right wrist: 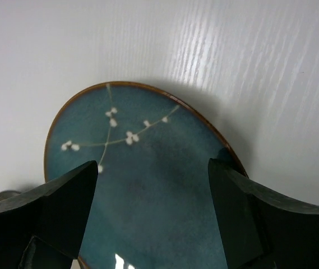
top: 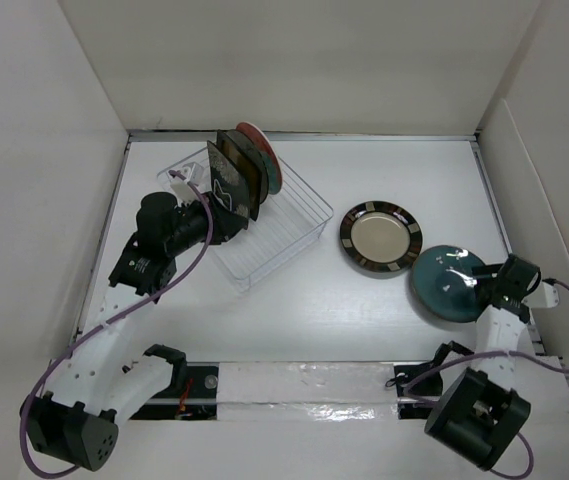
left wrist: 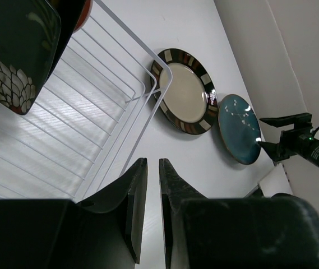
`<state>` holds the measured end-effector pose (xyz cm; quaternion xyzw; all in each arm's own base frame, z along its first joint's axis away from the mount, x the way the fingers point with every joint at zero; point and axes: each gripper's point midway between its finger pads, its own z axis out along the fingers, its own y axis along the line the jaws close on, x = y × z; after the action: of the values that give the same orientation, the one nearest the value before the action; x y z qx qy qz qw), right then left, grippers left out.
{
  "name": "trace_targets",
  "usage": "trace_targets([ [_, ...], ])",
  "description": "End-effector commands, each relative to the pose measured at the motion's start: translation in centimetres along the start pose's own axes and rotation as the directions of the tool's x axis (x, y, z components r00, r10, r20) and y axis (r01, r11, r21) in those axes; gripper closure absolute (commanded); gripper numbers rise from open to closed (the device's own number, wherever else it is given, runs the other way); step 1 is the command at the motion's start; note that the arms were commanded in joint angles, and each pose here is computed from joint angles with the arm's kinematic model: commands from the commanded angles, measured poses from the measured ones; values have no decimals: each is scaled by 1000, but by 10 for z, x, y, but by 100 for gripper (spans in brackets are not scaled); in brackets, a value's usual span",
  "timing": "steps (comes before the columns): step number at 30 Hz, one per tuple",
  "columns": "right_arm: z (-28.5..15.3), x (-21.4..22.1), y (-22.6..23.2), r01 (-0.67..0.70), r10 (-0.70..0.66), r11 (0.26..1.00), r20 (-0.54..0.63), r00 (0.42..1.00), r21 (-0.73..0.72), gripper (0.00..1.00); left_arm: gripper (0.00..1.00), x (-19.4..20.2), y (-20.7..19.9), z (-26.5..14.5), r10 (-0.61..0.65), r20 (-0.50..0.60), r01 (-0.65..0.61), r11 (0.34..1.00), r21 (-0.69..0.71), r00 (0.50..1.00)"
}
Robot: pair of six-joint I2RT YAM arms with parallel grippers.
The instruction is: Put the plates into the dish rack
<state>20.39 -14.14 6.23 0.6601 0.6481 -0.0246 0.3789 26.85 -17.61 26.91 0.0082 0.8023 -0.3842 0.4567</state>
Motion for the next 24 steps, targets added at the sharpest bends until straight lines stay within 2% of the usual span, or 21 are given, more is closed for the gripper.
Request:
trace_targets([
  [1, -19, -22, 3, -5, 5, 1000, 107, 994, 0, 16, 88, -19, -20, -3, 24, 46, -27, 998, 57, 999],
  [2, -22, -31, 1, -20, 19, 1000, 138, 990, -1, 16, 88, -18, -20, -2, 22, 42, -25, 998, 61, 999],
  [4, -16, -35, -6, -41, 38, 999, 130, 991, 27, 16, 88, -16, -20, -1, 19, 36, -21, 997, 68, 999],
  [8, -7, -32, -12, -32, 25, 995, 73, 997, 93, 16, 88, -11, -26, 0, 24, 22, -26, 996, 81, 999],
  [12, -10, -54, -28, -23, -4, 979, 131, 991, 203, 15, 88, -6, -39, 1, 30, -4, -29, 992, 124, 1000],
  [14, -6, -51, -31, -10, -13, 973, 97, 995, 230, 14, 88, 0, -48, 1, 41, -20, -37, 988, 148, 999],
  [17, 5, -25, -28, 30, -27, 981, -15, 1000, 193, 13, 88, 7, -54, 0, 61, -36, -55, 988, 147, 998],
  [21, 1, -10, -5, 71, -68, 995, -43, 997, 66, 13, 88, 7, -57, 0, 66, -33, -60, 986, 153, 997],
  [24, 8, 4, -8, 99, -91, 993, -117, 989, 69, 13, 88, 6, -56, -3, 68, -21, -64, 987, 148, 997],
])
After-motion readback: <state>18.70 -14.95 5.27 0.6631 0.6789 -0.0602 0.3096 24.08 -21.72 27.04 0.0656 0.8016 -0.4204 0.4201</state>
